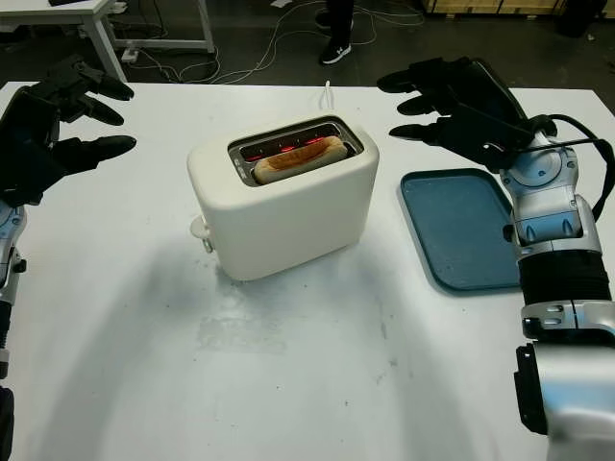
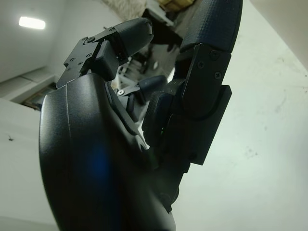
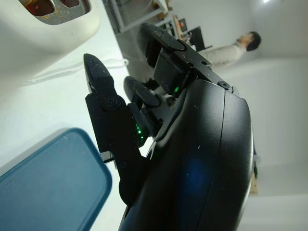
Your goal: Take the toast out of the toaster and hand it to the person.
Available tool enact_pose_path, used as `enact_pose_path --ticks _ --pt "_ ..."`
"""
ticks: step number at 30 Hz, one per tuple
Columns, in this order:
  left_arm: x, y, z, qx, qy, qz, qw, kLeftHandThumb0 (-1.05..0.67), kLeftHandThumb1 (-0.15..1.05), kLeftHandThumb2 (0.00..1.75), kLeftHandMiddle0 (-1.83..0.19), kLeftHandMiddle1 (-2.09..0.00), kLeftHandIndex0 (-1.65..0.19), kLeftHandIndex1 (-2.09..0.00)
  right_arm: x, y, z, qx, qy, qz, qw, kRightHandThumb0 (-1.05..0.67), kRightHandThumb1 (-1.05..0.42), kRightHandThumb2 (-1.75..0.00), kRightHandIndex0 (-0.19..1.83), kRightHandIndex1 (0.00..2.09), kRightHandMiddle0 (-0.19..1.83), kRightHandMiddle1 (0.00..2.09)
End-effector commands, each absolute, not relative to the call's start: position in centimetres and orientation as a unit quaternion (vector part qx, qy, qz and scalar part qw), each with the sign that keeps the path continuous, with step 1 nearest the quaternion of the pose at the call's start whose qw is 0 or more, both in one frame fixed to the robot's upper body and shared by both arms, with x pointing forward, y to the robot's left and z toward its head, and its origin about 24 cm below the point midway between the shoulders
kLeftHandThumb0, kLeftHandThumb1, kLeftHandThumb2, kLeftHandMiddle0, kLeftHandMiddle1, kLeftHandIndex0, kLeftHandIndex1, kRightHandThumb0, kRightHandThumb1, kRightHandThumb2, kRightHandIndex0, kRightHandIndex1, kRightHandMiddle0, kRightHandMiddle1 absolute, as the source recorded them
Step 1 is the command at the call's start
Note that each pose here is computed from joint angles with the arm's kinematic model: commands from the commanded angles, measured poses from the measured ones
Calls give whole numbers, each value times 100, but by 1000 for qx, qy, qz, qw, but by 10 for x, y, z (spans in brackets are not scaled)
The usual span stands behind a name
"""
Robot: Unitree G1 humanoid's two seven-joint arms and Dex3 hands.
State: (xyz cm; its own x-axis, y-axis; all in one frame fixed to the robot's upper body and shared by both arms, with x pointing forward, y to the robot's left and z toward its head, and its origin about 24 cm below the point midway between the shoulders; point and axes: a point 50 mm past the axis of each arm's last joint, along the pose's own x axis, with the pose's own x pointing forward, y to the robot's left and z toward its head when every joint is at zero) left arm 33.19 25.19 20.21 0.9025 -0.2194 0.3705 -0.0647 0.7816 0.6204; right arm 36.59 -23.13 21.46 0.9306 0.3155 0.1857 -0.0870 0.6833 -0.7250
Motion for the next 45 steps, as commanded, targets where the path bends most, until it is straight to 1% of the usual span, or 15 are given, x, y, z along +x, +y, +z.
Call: enact_pose_path --ticks 1,4,8,11,14,18,24,27,31,37,44,45 --pt "332 249 203 336 -224 -43 914 -94 90 1 -27 -134 -26 -120 366 -232 215 -376 -154 104 908 -30 -80 0 81 14 78 0" --pt "333 250 204 341 -223 -39 912 -93 90 1 -25 -135 -25 -121 367 -234 211 -369 -148 103 912 -35 -80 0 83 14 79 1" --pt "338 248 207 340 -226 -34 912 -96 90 1 -25 -136 -25 -122 370 -234 212 -376 -145 101 910 -37 -81 0 83 14 80 1" --pt "339 242 206 342 -227 -40 911 -97 90 0 -25 -137 -25 -124 369 -231 212 -380 -150 102 907 -32 -81 0 83 13 79 0" --pt "335 239 203 349 -227 -52 908 -97 91 1 -22 -138 -23 -124 364 -230 213 -383 -154 100 905 -28 -79 0 82 12 79 1" --pt "332 246 202 346 -219 -49 911 -95 92 1 -20 -138 -21 -124 362 -235 214 -382 -154 84 907 -32 -80 -1 83 13 80 1" --pt "332 250 199 336 -211 -47 917 -97 92 1 -16 -139 -19 -124 362 -233 215 -379 -145 88 910 -34 -81 0 83 11 80 1" --pt "332 250 200 339 -216 -46 915 -96 92 1 -17 -137 -20 -122 362 -232 216 -376 -154 94 909 -36 -81 0 83 11 79 0" --pt "333 247 200 329 -217 -47 918 -94 91 0 -17 -138 -20 -122 362 -231 217 -370 -159 97 910 -31 -80 0 83 10 78 0" --pt "334 242 202 335 -215 -50 916 -94 91 0 -16 -141 -20 -126 362 -233 217 -371 -154 96 911 -31 -79 0 83 10 79 0" --pt "334 241 204 345 -228 -51 909 -94 91 0 -18 -142 -19 -128 361 -232 218 -370 -158 99 910 -25 -79 0 84 10 78 0" --pt "334 241 203 345 -226 -50 910 -95 91 1 -18 -142 -19 -128 361 -231 218 -374 -154 97 909 -27 -80 0 84 9 78 0"
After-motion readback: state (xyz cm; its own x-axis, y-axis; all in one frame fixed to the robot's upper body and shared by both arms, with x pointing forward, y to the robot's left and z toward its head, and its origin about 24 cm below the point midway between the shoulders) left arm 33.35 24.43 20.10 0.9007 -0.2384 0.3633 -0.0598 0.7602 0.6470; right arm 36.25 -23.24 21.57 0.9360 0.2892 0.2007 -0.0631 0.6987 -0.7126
